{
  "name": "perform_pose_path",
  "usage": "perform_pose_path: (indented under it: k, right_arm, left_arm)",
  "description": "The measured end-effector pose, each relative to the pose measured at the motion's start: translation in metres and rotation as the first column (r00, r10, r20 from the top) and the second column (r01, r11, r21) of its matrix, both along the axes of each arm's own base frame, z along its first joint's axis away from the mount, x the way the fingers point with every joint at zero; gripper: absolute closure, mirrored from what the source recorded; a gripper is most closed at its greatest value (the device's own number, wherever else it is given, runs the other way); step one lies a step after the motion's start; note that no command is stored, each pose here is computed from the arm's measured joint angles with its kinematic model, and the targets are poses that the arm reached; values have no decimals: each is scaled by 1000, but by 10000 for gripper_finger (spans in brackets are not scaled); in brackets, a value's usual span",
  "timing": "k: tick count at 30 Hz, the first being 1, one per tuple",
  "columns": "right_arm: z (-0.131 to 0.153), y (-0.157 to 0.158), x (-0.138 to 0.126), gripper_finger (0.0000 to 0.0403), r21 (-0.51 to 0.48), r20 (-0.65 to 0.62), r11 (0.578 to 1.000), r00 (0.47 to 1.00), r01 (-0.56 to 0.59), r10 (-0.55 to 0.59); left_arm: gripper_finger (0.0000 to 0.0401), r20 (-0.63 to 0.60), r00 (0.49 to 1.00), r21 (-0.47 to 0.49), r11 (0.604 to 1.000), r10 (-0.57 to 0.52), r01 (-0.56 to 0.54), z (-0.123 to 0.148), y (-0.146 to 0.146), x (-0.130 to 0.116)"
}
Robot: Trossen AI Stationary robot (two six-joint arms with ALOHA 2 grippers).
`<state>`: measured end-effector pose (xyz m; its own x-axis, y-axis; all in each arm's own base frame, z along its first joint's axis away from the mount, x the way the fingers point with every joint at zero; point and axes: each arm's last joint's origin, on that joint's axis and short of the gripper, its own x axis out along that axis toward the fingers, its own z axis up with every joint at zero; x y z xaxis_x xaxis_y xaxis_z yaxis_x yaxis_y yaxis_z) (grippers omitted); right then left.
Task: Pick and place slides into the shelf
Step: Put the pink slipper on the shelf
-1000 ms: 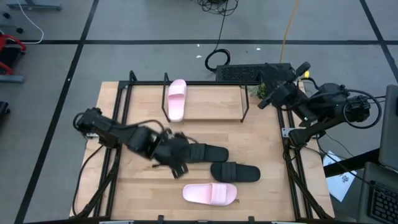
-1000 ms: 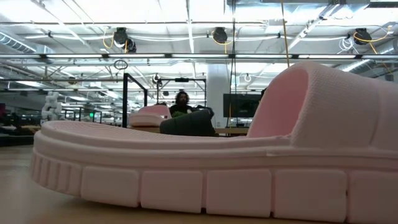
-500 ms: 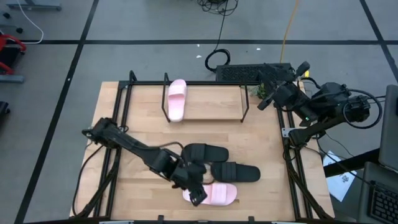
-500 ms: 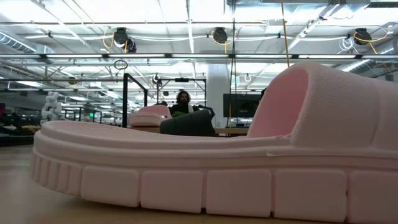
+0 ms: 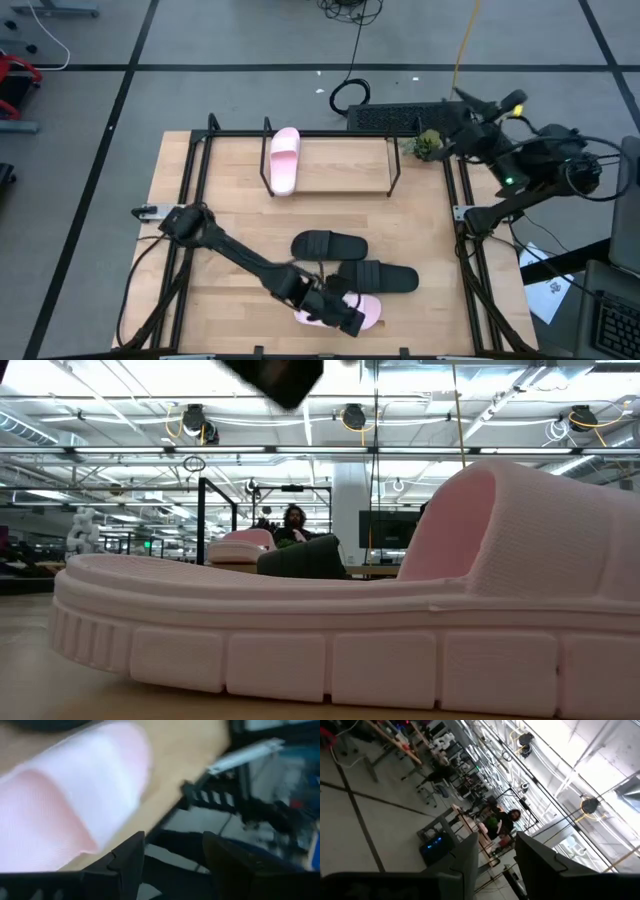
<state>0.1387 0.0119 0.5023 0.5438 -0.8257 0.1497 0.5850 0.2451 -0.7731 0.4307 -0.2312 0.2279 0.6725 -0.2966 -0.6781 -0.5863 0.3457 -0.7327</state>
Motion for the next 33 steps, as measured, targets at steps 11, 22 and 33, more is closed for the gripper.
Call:
perform_pose_path:
  k: [11, 22, 33]
  right_arm:
    - [15, -21, -73, 284, 78, 223, 997, 975, -17, -1]
    - [15, -24, -81, 284, 79, 236, 997, 972, -23, 4]
    - [15, -22, -75, 284, 69, 215, 997, 977, -22, 6]
  left_arm:
    - [201, 23, 971, 1, 972, 237, -237, -5, -20, -11]
    - [201, -137, 957, 55, 966, 256, -251, -17, -14, -20]
    - [201, -141, 956, 128, 963, 256, -239, -20, 6, -12]
